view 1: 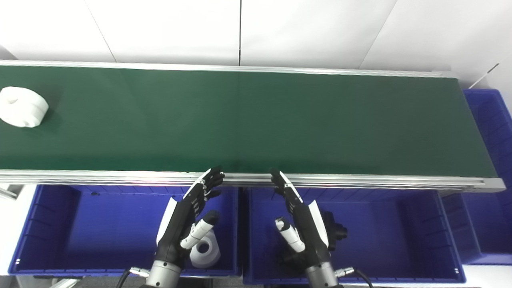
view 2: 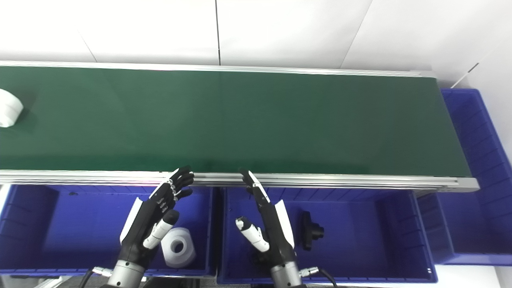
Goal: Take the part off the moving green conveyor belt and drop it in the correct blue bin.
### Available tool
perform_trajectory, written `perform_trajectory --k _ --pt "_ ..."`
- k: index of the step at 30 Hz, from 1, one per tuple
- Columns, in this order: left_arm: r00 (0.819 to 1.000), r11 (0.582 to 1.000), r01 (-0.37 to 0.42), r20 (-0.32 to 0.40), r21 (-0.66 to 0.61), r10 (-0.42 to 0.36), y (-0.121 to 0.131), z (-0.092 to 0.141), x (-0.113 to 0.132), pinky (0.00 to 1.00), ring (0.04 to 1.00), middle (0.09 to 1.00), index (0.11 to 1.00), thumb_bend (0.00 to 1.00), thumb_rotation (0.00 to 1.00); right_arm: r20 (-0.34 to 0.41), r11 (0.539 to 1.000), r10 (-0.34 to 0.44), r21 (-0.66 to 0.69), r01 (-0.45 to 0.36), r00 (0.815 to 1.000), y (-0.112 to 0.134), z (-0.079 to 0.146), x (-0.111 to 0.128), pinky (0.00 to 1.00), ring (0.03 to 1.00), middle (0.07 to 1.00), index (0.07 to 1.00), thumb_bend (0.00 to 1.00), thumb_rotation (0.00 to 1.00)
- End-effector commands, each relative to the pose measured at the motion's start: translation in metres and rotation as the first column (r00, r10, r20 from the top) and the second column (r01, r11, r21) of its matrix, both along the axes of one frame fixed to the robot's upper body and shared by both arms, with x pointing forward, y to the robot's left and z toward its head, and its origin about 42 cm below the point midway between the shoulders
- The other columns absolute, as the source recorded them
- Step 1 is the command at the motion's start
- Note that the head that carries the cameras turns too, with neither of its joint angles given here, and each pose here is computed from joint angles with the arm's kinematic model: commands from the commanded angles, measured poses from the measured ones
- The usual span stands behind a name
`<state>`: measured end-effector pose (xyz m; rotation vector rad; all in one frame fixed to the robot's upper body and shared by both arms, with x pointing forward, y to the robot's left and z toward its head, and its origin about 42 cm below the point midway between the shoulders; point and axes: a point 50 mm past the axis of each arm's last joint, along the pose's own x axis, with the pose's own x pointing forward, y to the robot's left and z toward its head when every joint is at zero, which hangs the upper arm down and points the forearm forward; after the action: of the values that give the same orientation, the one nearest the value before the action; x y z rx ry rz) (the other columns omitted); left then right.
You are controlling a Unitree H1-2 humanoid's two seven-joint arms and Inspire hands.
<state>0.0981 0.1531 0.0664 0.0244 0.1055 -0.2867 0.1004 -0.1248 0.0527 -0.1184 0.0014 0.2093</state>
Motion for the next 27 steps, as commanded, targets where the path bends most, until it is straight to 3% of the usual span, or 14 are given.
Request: perform_trajectory --k 1,8,11,14,27 --pt "0.999 1.000 0.005 0.053 -0.007 -0.005 0.0008 0.0061 0.0013 0.82 0.874 0.873 0.893 0.81 0.84 0.072 1.000 0.002 0.027 -0.003 0.997 0.0027 0.0091 0.0015 0.91 0.930 0.940 0.926 0.93 1.00" --pt "0.998 1.000 -0.009 0.065 0.002 0.009 -0.0004 0.0064 0.0017 0.81 0.871 0.874 0.883 0.82 0.85 0.063 0.999 -0.001 0.032 -0.001 0.998 0.0028 0.0085 0.0011 0.90 0.927 0.937 0.923 0.93 1.00" --pt "0.988 0.997 -0.073 0.140 0.033 0.068 -0.0019 0.0067 0.0017 0.74 0.829 0.836 0.814 0.85 0.84 0.050 0.999 -0.003 0.039 0.001 0.999 0.0022 0.0072 0.0008 0.91 0.935 0.941 0.926 0.92 1.00" --pt "0.979 0.994 -0.103 0.179 0.040 0.095 -0.0045 0.0055 0.0017 0.73 0.829 0.831 0.799 0.89 0.84 0.044 0.999 -0.002 0.044 0.000 0.999 0.0014 0.0053 0.0010 0.92 0.942 0.945 0.930 0.90 1.00" --pt "0.978 0.994 -0.097 0.189 0.048 0.086 -0.0056 0.0013 0.0016 0.71 0.810 0.822 0.804 0.89 0.83 0.040 0.999 0.008 0.045 -0.010 0.999 0.0023 0.0015 0.0011 0.93 0.944 0.942 0.926 0.89 1.00"
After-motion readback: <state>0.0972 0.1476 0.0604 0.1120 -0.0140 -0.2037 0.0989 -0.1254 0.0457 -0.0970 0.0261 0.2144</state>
